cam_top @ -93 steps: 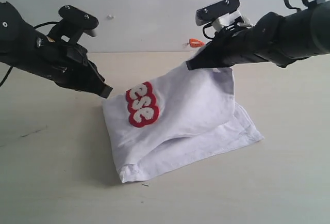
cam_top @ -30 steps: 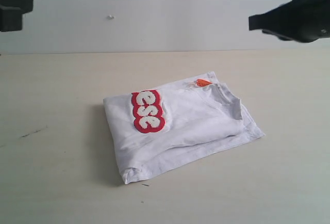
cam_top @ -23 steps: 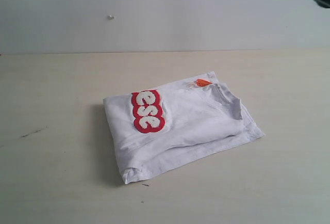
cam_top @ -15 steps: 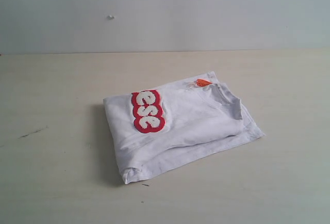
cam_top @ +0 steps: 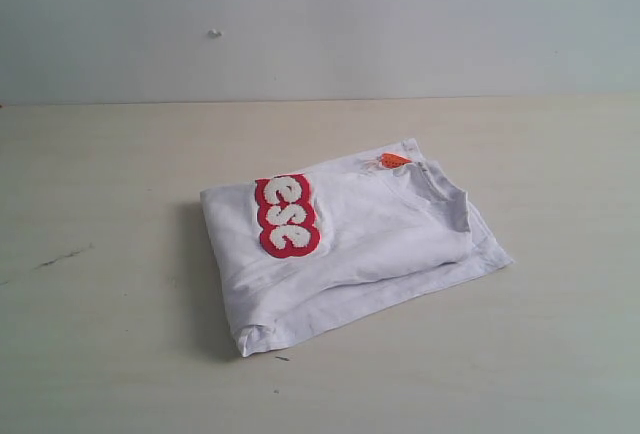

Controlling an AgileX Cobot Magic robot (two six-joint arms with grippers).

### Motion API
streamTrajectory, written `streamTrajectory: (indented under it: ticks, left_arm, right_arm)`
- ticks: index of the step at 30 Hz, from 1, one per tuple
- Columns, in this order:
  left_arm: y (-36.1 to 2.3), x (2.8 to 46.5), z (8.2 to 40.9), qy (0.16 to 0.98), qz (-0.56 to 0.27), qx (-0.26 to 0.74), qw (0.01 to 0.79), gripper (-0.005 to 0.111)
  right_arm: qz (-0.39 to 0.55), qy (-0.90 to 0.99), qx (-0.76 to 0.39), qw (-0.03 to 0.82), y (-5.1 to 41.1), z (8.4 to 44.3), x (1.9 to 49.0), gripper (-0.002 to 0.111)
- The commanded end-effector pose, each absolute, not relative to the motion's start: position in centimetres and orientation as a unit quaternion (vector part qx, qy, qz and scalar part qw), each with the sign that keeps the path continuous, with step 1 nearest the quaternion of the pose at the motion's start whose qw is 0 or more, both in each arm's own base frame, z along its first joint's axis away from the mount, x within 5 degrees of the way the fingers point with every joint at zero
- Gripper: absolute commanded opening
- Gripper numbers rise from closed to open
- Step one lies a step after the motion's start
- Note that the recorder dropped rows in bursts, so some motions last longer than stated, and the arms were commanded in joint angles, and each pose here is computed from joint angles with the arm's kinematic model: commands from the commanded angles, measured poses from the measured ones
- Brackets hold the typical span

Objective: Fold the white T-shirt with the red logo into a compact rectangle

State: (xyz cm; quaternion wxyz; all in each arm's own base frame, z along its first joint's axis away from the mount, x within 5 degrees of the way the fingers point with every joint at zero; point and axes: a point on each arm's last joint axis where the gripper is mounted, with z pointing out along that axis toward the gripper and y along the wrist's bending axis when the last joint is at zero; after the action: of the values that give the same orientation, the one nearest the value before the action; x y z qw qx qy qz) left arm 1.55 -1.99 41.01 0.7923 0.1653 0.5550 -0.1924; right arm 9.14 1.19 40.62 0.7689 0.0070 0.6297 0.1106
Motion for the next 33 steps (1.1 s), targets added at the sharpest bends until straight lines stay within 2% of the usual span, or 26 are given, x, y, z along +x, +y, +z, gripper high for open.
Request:
streamTrajectory:
  ticks: [1,7,12,24,27,33]
  left_arm:
    - [-1.4,0.1,41.1,0.532,-0.197,0.158,0.808,0.0]
    - [-1.0,-1.0,41.0,0.517,-0.196,0.159,0.818,0.0]
    - [-1.0,-1.1,41.0,0.518,-0.196,0.161,0.817,0.0]
    - [-1.0,-1.1,41.0,0.518,-0.195,0.162,0.817,0.0]
    - [-0.8,-1.1,40.8,0.518,-0.165,0.166,0.823,0.0]
    - [0.3,-1.8,39.3,0.514,-0.136,0.079,0.843,0.0]
  right_arm:
    - [0.115,0.613,0.011,0.782,1.0,39.3,6.9,0.0]
    - [0.116,0.599,0.01,0.793,1.0,38.7,5.5,0.0]
    - [0.16,0.603,0.035,0.781,1.1,38.6,5.5,0.0]
    - [0.16,0.603,0.034,0.781,1.1,38.5,5.5,0.0]
    - [0.16,0.603,0.034,0.781,1.1,38.5,5.5,0.0]
    - [0.161,0.607,0.031,0.778,1.2,38.5,5.5,0.0]
